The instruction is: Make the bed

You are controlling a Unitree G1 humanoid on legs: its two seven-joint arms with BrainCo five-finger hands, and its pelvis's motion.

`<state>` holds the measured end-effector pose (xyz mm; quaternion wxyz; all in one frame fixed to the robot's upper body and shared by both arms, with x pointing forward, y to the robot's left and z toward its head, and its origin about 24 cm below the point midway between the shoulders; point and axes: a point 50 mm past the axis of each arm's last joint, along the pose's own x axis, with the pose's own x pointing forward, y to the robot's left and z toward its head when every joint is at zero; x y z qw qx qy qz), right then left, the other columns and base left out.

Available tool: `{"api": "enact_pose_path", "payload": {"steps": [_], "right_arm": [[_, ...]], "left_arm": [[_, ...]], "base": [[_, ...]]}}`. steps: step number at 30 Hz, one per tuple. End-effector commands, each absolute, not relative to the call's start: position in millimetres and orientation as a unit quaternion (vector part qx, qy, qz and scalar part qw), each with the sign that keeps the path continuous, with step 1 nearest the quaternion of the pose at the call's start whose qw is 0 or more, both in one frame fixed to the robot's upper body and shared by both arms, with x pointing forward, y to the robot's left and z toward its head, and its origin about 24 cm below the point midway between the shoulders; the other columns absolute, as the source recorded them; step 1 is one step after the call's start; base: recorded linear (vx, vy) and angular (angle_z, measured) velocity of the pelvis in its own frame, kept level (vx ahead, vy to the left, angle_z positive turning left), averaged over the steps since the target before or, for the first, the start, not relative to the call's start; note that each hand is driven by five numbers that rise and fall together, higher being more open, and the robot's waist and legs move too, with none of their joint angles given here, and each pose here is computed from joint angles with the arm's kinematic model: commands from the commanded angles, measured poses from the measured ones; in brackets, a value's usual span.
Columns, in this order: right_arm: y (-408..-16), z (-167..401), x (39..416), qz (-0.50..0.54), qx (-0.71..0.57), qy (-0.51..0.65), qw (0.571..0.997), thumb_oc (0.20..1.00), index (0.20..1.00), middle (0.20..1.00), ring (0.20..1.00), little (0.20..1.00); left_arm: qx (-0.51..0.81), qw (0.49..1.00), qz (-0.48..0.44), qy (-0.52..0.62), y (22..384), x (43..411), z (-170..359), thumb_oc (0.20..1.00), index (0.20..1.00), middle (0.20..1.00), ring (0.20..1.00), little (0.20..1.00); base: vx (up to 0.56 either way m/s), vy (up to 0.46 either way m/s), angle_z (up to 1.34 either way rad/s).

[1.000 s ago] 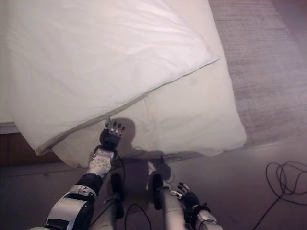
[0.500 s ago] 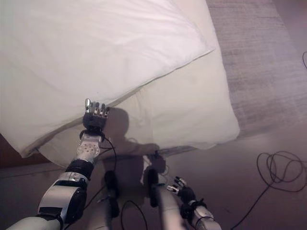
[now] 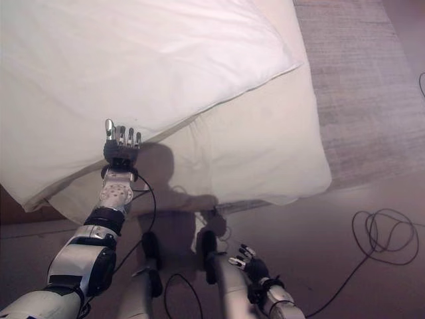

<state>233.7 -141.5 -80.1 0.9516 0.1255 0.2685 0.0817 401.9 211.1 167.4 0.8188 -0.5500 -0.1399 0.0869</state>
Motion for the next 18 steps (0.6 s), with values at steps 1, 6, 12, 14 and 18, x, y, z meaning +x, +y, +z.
{"api": "enact_pose_path", "payload": {"steps": [1, 6, 12, 14, 18], "right_arm": [[-149, -82, 222, 0.068, 0.132, 0.264, 0.953, 1.000, 1.000, 1.000, 1.000, 1.000], [-153, -77, 227, 0.054, 0.137, 0.253, 0.956, 1.000, 1.000, 1.000, 1.000, 1.000], [-157, -70, 232, 0.040, 0.143, 0.237, 0.960, 1.000, 1.000, 1.000, 1.000, 1.000], [-158, -66, 236, 0.038, 0.142, 0.228, 0.963, 1.000, 1.000, 1.000, 1.000, 1.000], [-158, -63, 238, 0.041, 0.141, 0.219, 0.965, 1.000, 1.000, 1.000, 1.000, 1.000]], "left_arm": [[-0.549, 0.815, 0.118, -0.141, 203, 406, 178, 1.000, 1.000, 1.000, 1.000, 1.000], [-0.558, 0.806, 0.162, -0.114, 191, 406, 180, 1.000, 1.000, 1.000, 1.000, 1.000], [-0.567, 0.800, 0.160, -0.117, 174, 395, 175, 1.000, 1.000, 1.000, 1.000, 1.000], [-0.575, 0.795, 0.160, -0.114, 167, 388, 170, 1.000, 1.000, 1.000, 1.000, 1.000], [-0.583, 0.787, 0.172, -0.106, 168, 381, 159, 1.000, 1.000, 1.000, 1.000, 1.000]], "base": [[-0.07, -0.006, 0.02], [0.00, 0.000, 0.03], [0.00, -0.002, 0.02], [-0.01, -0.010, 0.07], [-0.01, 0.000, 0.06]]}}
